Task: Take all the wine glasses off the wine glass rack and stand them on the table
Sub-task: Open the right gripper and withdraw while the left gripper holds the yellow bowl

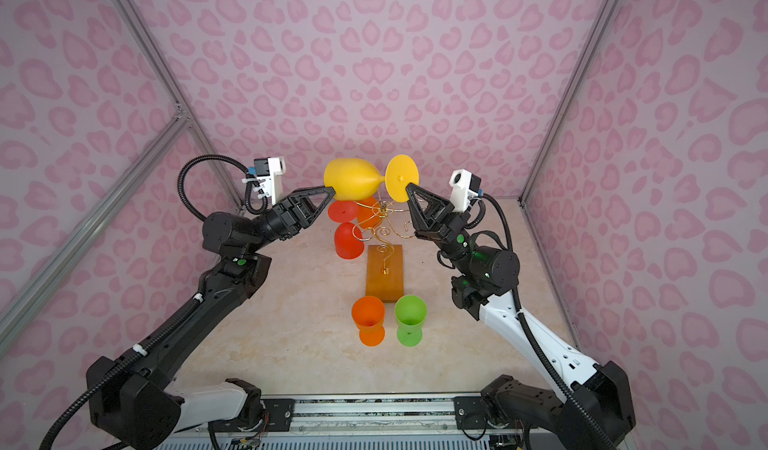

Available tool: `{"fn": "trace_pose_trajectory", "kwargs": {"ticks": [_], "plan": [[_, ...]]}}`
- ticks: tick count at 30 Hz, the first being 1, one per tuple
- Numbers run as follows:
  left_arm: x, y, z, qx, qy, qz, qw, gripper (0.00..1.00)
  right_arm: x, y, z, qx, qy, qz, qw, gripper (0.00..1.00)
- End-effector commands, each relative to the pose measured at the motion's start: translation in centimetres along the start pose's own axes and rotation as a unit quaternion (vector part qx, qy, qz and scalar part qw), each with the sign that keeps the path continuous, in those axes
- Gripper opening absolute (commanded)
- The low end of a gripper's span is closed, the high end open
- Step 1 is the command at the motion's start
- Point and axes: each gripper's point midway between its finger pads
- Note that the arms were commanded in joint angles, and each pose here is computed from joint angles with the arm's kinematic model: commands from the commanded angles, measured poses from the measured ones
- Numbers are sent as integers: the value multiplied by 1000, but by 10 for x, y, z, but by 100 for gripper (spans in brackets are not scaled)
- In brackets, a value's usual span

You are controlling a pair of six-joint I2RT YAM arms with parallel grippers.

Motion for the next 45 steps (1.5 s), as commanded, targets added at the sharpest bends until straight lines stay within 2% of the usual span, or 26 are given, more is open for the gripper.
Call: {"fn": "trace_pose_trajectory", "kwargs": {"ticks": [1, 8, 17, 18, 26, 30, 31, 38, 43, 45], "plan": [[2, -28, 1, 55, 13, 33, 998, 23, 5, -26, -3, 40, 13, 11, 999, 0], [4, -32, 0, 66, 14, 33, 997, 3, -4, -38, -14, 56, -4, 19, 998, 0], [8, -35, 0, 78, 25, 23, 996, 3, -7, -47, -15, 67, -3, 28, 997, 0], [8, -34, 0, 77, 26, 22, 996, 3, -7, -47, -15, 68, -2, 27, 997, 0], [15, -37, -2, 85, 45, 26, 995, 26, -7, -48, -12, 61, 1, 40, 997, 0], [17, -42, -2, 92, 51, 33, 994, 28, -6, -50, -11, 57, 6, 48, 997, 0], [18, -43, -2, 94, 52, 35, 994, 27, -6, -50, -11, 56, 6, 51, 997, 0], [18, -46, -3, 97, 53, 39, 993, 4, -9, -50, -13, 52, 0, 51, 997, 0], [18, -48, -3, 100, 53, 40, 993, 2, -14, -52, -16, 58, -3, 44, 997, 0], [18, -51, -3, 104, 54, 42, 992, 2, -16, -52, -18, 62, -4, 39, 997, 6]]}}
Point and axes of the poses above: each gripper's point midway between its finger pads, its own z axis out along the fingers, its own y axis along the line the jaws close on, x = y × z, and after that the axes turned 7 degrees about -z, right-handed
